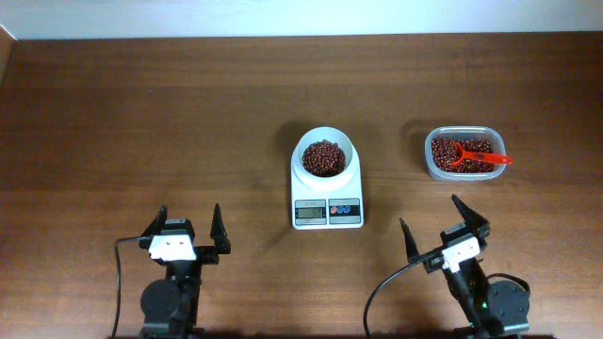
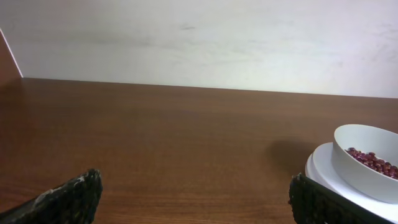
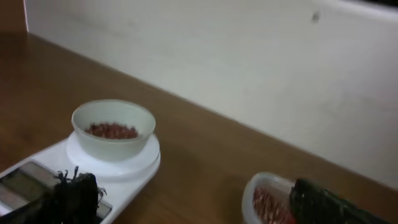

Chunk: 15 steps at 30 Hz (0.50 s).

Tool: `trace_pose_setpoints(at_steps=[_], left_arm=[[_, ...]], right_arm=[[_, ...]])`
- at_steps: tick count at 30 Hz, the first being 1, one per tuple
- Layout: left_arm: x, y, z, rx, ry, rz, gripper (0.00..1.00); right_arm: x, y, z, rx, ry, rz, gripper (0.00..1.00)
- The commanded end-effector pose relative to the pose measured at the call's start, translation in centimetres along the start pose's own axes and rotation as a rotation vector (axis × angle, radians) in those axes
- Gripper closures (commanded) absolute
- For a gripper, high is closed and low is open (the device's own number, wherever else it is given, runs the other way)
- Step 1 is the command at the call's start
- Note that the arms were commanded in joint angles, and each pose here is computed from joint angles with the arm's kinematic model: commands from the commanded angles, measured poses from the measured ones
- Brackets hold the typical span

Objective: Scoop item into bowl and weigh 50g on scale

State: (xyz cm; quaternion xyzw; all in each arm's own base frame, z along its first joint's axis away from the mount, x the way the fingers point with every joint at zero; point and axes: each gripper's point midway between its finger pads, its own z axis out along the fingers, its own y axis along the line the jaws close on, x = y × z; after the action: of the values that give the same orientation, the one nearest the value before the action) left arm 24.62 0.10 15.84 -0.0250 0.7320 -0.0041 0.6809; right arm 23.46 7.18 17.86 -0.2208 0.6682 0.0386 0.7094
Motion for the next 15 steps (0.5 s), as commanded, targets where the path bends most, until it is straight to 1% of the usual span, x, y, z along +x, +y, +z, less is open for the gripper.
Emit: trace_pose_setpoints(at_steps=[1,4,6,15], left_arm=[[0.1,0.3,0.0,-0.013,0.0,-0.003,0.01],[0.1,0.3,0.0,-0.013,0.0,-0.003,0.01],[0.1,0.3,0.0,-0.013,0.0,-0.003,0.01],[0.1,0.3,0.0,-0.013,0.0,-0.003,0.01]], right_arm=[[-0.7,-0.3,0.0,0.018,-0.033,-0.005,0.01],[-0.3,-0.3,0.0,0.014,-0.019,-0.001,0.01],[1.6,0.3,-0.1,-0.007,0.061,0.02,0.01],[1.7,0.2,-0.1,-0.004,0.063,0.02,0.01]])
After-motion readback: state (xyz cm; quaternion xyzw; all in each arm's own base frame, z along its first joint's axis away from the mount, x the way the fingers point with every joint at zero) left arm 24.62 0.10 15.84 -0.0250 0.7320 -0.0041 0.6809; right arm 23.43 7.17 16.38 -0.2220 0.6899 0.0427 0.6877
